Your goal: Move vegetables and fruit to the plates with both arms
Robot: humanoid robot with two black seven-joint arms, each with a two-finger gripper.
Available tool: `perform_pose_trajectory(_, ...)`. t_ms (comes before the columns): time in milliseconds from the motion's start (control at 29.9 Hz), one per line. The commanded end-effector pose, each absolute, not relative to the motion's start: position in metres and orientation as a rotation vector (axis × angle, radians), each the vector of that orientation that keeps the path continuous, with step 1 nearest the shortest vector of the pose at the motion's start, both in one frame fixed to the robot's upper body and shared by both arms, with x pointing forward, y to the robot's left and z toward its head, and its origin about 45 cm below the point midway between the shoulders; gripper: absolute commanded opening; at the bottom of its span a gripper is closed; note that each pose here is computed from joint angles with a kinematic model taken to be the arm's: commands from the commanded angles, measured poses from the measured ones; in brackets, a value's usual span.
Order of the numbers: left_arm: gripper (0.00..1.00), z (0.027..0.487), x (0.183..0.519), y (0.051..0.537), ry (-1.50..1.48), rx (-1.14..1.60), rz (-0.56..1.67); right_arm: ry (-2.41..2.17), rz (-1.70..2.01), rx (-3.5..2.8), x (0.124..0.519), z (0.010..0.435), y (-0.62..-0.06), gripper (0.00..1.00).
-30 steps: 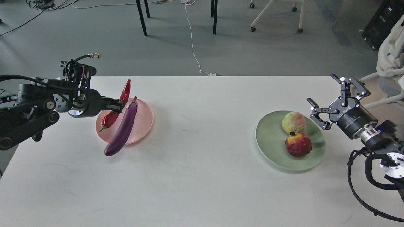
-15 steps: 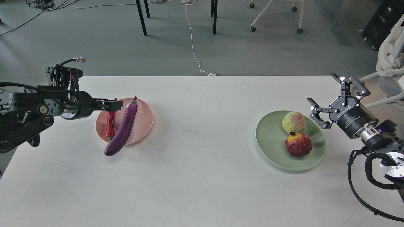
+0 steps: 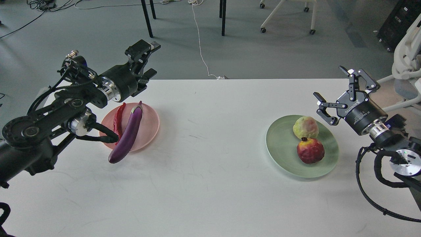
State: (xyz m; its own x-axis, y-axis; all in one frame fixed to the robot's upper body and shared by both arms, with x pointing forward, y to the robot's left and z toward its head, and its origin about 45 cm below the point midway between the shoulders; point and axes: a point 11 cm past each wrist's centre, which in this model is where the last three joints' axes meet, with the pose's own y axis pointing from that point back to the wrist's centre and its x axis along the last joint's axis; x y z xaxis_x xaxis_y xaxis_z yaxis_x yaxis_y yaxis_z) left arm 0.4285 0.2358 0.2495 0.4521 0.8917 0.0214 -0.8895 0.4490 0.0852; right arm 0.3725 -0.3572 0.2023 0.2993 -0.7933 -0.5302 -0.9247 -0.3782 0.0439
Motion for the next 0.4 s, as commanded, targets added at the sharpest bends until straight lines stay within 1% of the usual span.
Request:
perform_pose_trajectory(0,1.0,0.226,0.416,0.243,0.172,-0.058,1.185,1.545,0.695,-2.289,0.376,0.204,-0.352,0.99)
perform_pose_trajectory(134,1.0,0.193,0.394,0.25,0.295,-0.121,1.186,1.516,0.711,-2.283,0.378,0.201,-0.341,0.99)
perform_pose_trajectory(267,1.0,0.179,0.381,0.253,0.345,-0.163,1.185,1.513,0.706,-2.269,0.38,0.202,-0.34,0.99)
perform_pose_trajectory(368,1.0,0.18,0.381,0.253,0.352,-0.183,1.192,1.486,0.705,-2.256,0.382,0.206,-0.334,0.99)
